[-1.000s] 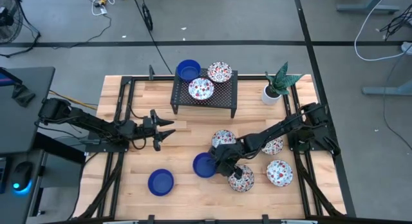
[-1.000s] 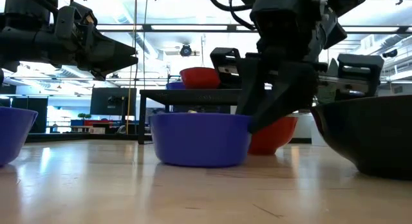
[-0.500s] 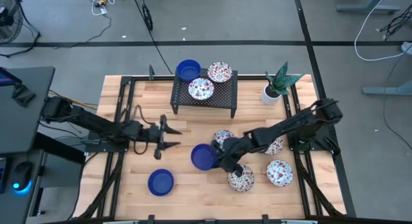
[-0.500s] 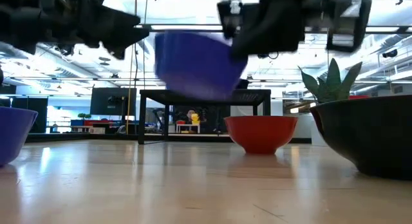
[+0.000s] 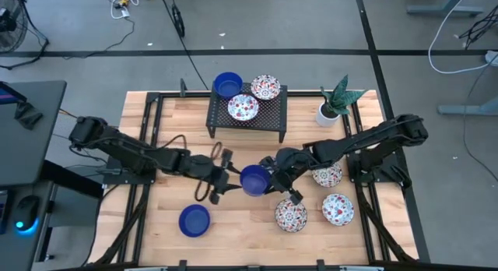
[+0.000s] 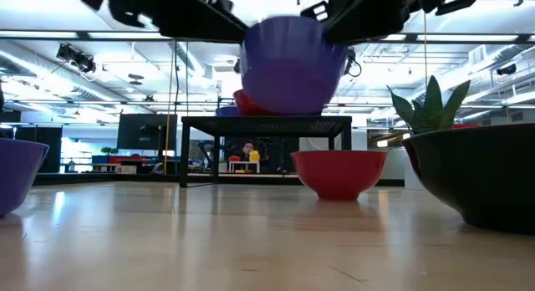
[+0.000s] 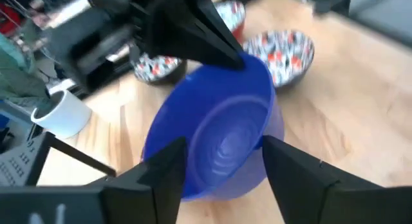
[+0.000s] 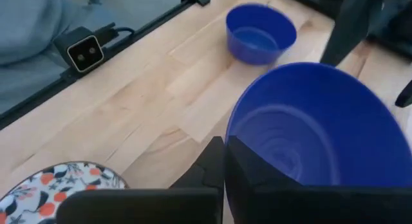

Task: Pick & Place Mini bowls
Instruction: Stack the right blue bowl on top of the other blue bowl on the shelf

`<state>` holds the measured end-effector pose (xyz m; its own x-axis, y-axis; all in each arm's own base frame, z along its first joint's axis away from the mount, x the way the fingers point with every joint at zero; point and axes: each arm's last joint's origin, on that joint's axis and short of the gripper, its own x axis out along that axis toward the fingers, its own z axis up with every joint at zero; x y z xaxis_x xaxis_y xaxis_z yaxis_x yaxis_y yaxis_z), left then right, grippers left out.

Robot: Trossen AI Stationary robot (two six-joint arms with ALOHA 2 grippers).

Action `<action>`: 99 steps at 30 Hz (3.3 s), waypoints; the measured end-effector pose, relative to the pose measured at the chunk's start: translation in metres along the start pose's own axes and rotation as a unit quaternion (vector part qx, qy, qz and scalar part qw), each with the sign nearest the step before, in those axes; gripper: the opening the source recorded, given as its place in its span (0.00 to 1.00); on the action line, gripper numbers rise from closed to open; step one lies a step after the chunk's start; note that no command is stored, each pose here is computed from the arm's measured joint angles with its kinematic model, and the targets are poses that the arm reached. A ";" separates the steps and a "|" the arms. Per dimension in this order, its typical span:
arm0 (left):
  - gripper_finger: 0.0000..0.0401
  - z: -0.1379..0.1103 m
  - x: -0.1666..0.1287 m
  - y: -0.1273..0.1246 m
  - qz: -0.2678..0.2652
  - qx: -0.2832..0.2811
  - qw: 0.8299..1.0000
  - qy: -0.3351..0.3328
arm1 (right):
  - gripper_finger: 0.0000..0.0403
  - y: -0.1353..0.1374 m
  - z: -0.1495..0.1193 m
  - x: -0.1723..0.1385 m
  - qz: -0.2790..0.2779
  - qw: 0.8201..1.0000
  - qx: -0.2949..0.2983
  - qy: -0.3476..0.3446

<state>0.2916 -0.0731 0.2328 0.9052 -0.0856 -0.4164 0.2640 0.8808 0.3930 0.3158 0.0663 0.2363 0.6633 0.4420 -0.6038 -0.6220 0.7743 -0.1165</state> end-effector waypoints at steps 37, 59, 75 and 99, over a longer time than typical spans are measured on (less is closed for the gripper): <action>0.02 0.015 0.030 -0.006 -0.140 0.032 0.987 0.076 | 0.21 -0.004 0.013 -0.003 -0.053 0.997 -0.039 -0.045; 0.01 0.093 -0.026 0.072 0.041 -0.026 0.967 0.251 | 0.18 0.078 -0.037 -0.004 -0.005 0.992 0.111 -0.066; 0.03 0.008 -0.088 0.277 0.227 -0.256 0.917 0.204 | 0.11 0.080 -0.067 -0.003 -0.063 0.983 0.081 -0.152; 0.05 -0.061 -0.042 0.296 0.223 -0.301 0.895 0.243 | 0.11 0.079 -0.067 -0.004 -0.066 0.983 0.076 -0.153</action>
<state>0.3117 0.2196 0.3167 0.5847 0.4213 -0.6933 -0.4471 0.8804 0.1579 0.2361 0.0956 0.1764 0.8425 0.4308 -0.3235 -0.4685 0.8823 -0.0453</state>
